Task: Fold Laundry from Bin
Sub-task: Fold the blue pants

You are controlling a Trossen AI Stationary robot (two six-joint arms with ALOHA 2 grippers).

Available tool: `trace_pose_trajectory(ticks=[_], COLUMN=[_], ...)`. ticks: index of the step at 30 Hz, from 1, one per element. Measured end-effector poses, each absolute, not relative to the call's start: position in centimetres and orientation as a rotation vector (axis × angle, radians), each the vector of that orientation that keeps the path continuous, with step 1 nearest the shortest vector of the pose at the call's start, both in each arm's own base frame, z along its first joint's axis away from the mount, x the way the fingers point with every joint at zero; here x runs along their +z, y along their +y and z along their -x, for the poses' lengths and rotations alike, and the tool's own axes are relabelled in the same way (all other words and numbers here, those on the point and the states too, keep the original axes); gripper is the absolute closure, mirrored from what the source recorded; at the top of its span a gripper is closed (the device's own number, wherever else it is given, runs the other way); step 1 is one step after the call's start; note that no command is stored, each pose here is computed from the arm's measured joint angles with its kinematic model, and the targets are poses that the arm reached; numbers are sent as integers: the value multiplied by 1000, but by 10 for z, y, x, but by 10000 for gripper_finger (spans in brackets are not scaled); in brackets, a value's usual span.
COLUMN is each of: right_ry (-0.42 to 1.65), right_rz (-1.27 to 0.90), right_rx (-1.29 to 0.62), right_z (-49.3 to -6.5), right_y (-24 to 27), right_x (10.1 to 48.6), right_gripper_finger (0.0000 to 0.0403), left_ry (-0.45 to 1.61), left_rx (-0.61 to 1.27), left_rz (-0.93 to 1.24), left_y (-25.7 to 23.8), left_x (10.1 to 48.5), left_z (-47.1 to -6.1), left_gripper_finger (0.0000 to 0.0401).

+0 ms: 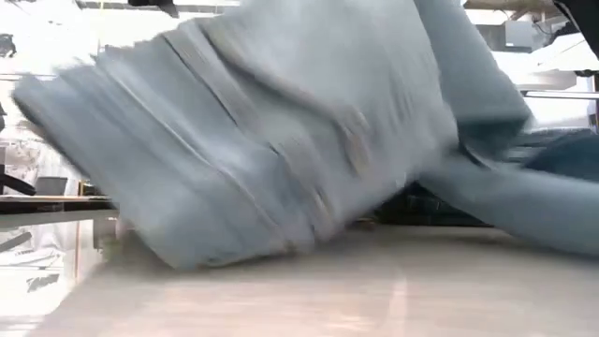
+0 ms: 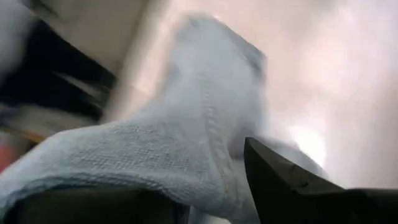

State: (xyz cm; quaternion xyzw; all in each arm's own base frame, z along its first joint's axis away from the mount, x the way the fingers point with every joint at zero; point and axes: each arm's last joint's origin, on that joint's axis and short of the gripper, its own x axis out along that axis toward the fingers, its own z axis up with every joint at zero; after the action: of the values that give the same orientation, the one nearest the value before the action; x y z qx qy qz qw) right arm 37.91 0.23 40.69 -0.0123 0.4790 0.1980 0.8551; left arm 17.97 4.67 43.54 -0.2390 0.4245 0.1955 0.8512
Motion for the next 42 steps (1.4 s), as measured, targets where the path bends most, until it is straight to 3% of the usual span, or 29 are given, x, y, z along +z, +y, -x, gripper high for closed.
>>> trace_pose_trajectory(ticks=[4, 12, 16, 22, 30, 34, 42], right_ry=[1074, 1065, 1009, 960, 913, 904, 932], right_rz=[180, -5, 64, -34, -127, -115, -147], right_rx=[356, 409, 360, 293, 237, 231, 209], right_z=[-368, -340, -314, -287, -260, -255, -265], right_y=[-1, 9, 19, 23, 31, 34, 34], right_x=[408, 430, 452, 473, 490, 493, 487], right_gripper_finger=[216, 160, 141, 137, 137, 137, 137], left_ry=[820, 727, 690, 725, 804, 785, 807], left_rx=[383, 384, 374, 392, 311, 291, 254], left_rz=[496, 509, 589, 573, 763, 740, 481], left_y=[45, 34, 29, 30, 32, 22, -8], left_x=[440, 426, 397, 323, 228, 213, 197], left_z=[-186, -209, -228, -249, -244, -243, -251], left_gripper_finger=[182, 182, 182, 182, 182, 182, 182])
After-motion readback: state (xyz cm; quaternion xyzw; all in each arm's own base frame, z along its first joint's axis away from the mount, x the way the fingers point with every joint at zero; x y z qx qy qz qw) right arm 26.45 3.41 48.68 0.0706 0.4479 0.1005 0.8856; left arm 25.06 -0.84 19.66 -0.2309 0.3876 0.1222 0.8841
